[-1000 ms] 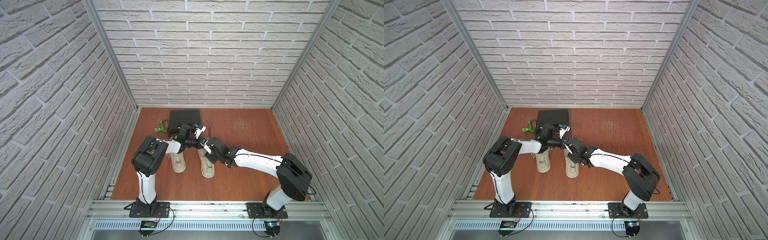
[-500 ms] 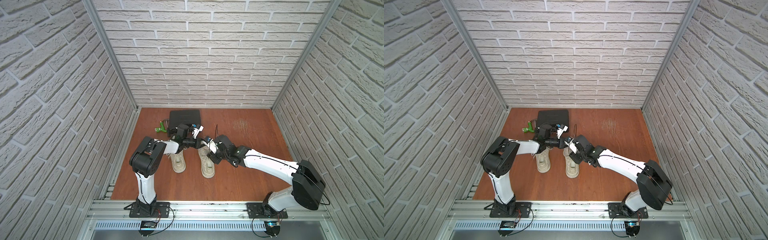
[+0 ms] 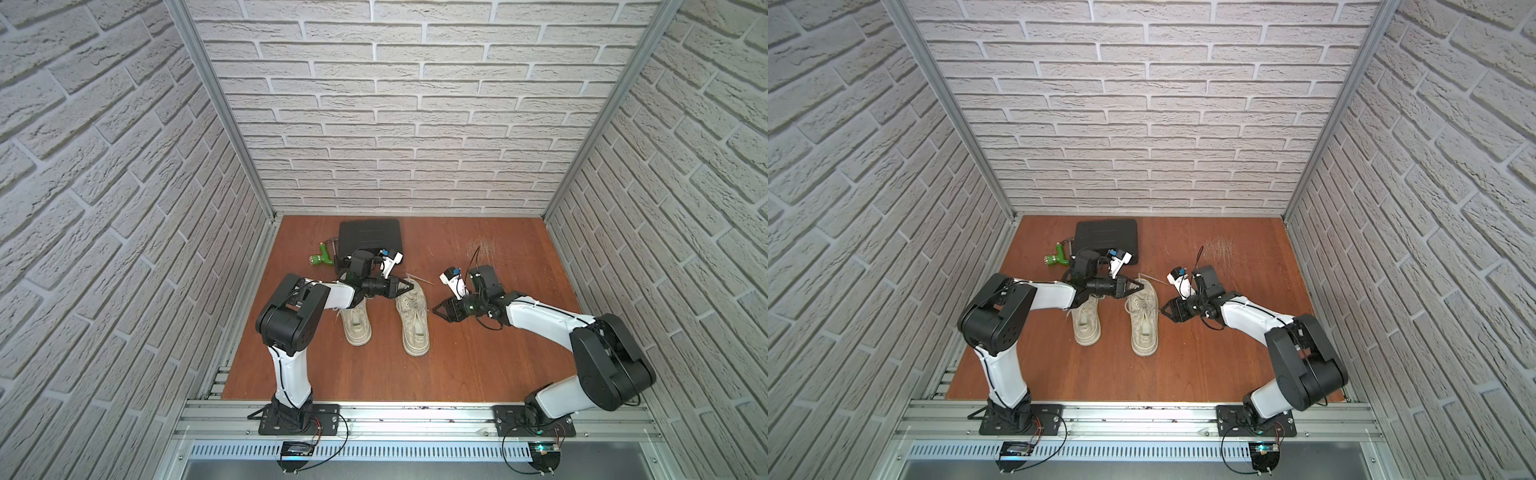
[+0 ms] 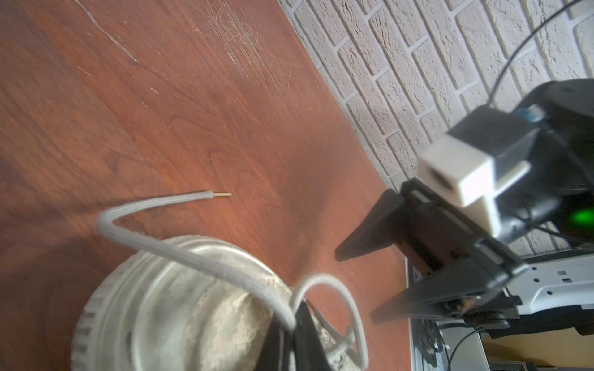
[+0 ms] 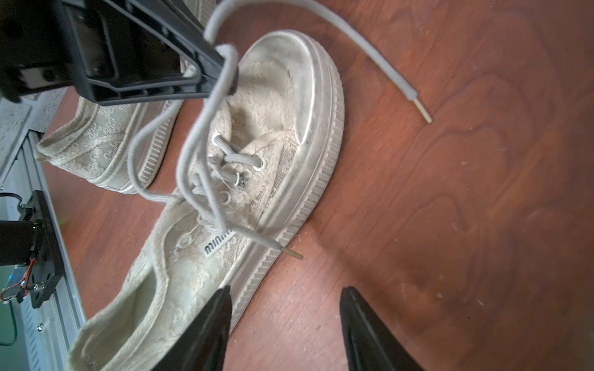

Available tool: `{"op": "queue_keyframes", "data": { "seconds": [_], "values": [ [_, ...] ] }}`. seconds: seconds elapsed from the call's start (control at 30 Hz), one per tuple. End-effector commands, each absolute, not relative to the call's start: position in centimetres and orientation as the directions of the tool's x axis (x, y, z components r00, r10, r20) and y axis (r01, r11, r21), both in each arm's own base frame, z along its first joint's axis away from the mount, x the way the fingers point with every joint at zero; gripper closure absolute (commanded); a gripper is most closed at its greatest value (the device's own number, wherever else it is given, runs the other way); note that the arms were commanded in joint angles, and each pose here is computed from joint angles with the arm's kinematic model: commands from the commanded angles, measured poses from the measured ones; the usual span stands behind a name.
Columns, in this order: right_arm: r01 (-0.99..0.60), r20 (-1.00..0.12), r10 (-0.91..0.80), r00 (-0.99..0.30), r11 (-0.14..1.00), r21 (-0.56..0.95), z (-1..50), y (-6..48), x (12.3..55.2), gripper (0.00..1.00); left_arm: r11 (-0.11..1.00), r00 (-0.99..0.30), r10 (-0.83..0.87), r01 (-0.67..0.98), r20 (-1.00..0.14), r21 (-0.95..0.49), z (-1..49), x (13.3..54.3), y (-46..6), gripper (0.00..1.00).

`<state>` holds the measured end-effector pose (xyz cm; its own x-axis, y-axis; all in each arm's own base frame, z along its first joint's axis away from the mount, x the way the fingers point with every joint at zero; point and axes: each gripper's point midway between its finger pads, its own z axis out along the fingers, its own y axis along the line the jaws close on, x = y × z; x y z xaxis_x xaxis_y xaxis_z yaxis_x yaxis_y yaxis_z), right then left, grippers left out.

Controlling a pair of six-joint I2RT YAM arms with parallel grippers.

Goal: Tie the shoes
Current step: Cross the shoelace with the shoelace.

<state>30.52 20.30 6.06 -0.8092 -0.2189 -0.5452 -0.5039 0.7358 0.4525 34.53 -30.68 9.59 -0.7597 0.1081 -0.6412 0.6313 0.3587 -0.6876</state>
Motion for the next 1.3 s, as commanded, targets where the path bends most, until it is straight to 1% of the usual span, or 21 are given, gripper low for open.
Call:
{"op": "queue_keyframes", "data": {
  "seconds": [0.0, 0.23, 0.37, 0.53, 0.7, 1.27],
  "values": [
    [-0.552, -0.597, -0.178, -0.782, 0.641, 0.533, 6.9, 22.4, 31.7, 0.40, 0.351, -0.724, 0.104, 0.668, -0.682, -0.656, 10.8, 34.4, -30.4, 1.00],
    [-0.558, -0.576, -0.185, -0.796, 0.591, 0.582, 5.1, 23.6, 32.3, 0.40, 0.357, -0.726, 0.105, 0.665, -0.679, -0.656, 10.8, 34.4, -30.3, 1.00],
    [-0.555, -0.562, -0.192, -0.805, 0.579, 0.597, 4.7, 23.8, 32.1, 0.42, 0.356, -0.726, 0.107, 0.666, -0.680, -0.655, 10.7, 34.4, -30.4, 1.00],
    [-0.558, -0.554, -0.198, -0.809, 0.558, 0.615, 4.6, 23.9, 31.4, 0.48, 0.356, -0.727, 0.106, 0.665, -0.678, -0.657, 10.7, 34.4, -30.4, 1.00],
    [-0.561, -0.544, -0.201, -0.814, 0.512, 0.650, 4.9, 24.5, 31.1, 0.54, 0.358, -0.728, 0.106, 0.664, -0.678, -0.657, 10.7, 34.5, -30.4, 1.00],
    [-0.564, -0.543, -0.194, -0.817, 0.460, 0.685, 5.4, 25.2, 31.0, 0.51, 0.359, -0.727, 0.109, 0.665, -0.678, -0.655, 10.8, 34.4, -30.5, 1.00]
  ]
}}
